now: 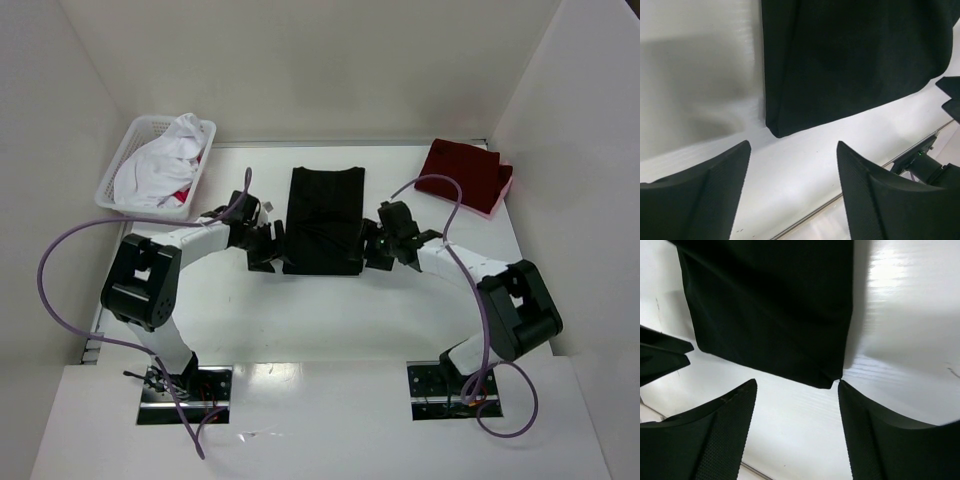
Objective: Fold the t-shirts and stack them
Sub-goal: Grab one side of the 2/3 rectangular tshirt with both arms
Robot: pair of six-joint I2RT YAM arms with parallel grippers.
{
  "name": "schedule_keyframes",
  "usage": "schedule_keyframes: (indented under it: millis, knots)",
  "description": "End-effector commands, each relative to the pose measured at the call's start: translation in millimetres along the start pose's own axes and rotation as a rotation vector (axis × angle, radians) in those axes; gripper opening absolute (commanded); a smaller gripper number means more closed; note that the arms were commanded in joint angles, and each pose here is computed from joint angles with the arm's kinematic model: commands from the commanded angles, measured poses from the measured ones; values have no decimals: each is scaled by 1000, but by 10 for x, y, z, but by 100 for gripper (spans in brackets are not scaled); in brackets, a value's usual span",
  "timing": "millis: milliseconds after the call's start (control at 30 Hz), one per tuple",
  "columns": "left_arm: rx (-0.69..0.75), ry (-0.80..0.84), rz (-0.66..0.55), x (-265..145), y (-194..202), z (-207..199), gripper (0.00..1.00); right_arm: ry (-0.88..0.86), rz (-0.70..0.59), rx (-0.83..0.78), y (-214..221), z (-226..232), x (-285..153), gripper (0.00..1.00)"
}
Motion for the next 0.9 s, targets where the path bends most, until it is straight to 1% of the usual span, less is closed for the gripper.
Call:
schedule_keyframes:
  millis: [0,33,100,133,233,300,400,500,567,600,667,733,800,833,867]
  knots:
    - [-6,47,-23,5,-48,-70,75,8,36,-16,132,-1,64,69]
    - [-8,46,-20,48,-51,-48,74,31,40,-13,145,-57,111,66]
    - [-16,61,-8,88,-38,-53,73,50,51,-9,171,-109,158,64]
    - [-20,62,-4,122,-38,-40,72,44,52,-15,172,-76,161,63]
    - [-25,58,4,154,-26,-17,70,99,72,-10,216,-179,198,62]
    - [-25,58,4,179,-30,-6,68,105,72,-10,219,-191,197,62]
    - [-36,55,25,233,8,30,60,118,75,-8,229,-229,238,59]
    - [-39,55,32,274,17,52,47,126,78,-7,224,-246,302,53]
    - [-42,53,38,299,15,64,41,127,79,-7,217,-245,337,46]
    - [-41,54,35,297,3,58,38,126,78,-7,209,-238,348,45]
    - [-45,42,39,322,12,90,31,123,80,-12,216,-222,388,37]
    - [-48,32,39,339,15,116,18,122,82,-15,220,-210,395,29]
    - [-53,22,47,345,35,138,9,110,72,-17,189,-173,400,17]
    - [-56,16,50,344,44,147,3,108,70,-18,179,-160,400,13]
    - [-57,15,52,322,52,138,0,112,74,-17,188,-170,396,6]
Point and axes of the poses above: each gripper's point midway between its finger pads, its own x axis out along the fingers, its own z axis along the line the jaws close on, y = z × x, the point moved 1 cm from there along -x, back along the fingers, and after that the axes turned 8 degrees about x, right-handed, at the moved point
